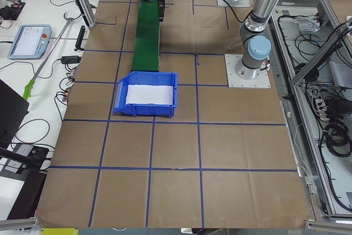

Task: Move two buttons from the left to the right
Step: 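Grasp the red button with the right gripper, then carry the red button to the blue bin with the right gripper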

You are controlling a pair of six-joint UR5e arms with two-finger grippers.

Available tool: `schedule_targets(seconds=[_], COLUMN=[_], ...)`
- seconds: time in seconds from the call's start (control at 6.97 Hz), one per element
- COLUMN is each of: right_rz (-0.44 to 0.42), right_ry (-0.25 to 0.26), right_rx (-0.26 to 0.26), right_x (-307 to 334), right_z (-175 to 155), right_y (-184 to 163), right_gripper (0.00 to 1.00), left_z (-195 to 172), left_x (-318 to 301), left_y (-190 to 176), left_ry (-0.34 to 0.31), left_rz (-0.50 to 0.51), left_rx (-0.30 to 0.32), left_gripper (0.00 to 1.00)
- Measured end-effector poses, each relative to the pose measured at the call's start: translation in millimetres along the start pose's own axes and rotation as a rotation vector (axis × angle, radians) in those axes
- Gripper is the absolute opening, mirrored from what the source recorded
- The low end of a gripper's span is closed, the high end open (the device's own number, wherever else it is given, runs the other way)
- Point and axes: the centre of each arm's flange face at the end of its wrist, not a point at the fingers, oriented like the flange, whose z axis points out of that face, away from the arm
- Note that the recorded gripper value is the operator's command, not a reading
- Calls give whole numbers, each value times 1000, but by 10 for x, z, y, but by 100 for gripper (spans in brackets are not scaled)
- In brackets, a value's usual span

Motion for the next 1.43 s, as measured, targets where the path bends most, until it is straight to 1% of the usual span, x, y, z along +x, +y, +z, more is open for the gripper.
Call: schedule_targets(seconds=[0.14, 0.29, 0.43, 0.57, 0.72, 0.86, 1.0, 1.15, 1.29, 1.43], right_rz=[3, 2, 5, 24, 48, 60, 58, 58, 50, 25], right_ry=[8, 26, 45, 62, 69, 76, 85, 91, 94, 94], right_rx=[-15, -39, -43, -30, -14, 13, 39, 51, 48, 36], right_x=[47, 96, 180, 334, 561, 857, 1229, 1714, 2250, 2721], right_z=[8, -8, -116, -354, -662, -967, -1229, -1445, -1563, -1564], right_y=[13, 41, 63, 98, 153, 192, 211, 251, 333, 439], right_gripper=[11, 7, 6, 5, 5, 5, 5, 6, 5, 5], left_z=[1, 2, 2, 2, 2, 1, -1, -4, -5, -6], left_x=[0, 1, 1, 1, 2, 2, 2, 2, 2, 2], left_y=[-1, -1, -1, -1, -1, -1, 0, 2, 3, 3], left_ry=[0, 0, 1, 1, 2, 2, 2, 2, 2, 2], left_rz=[0, 0, 0, 0, -1, -2, -2, -3, -3, -4], left_rx=[0, 0, 0, 0, 0, 0, 0, 1, 1, 1], left_gripper=[100, 100, 100, 100, 100, 100, 100, 100, 100, 100])
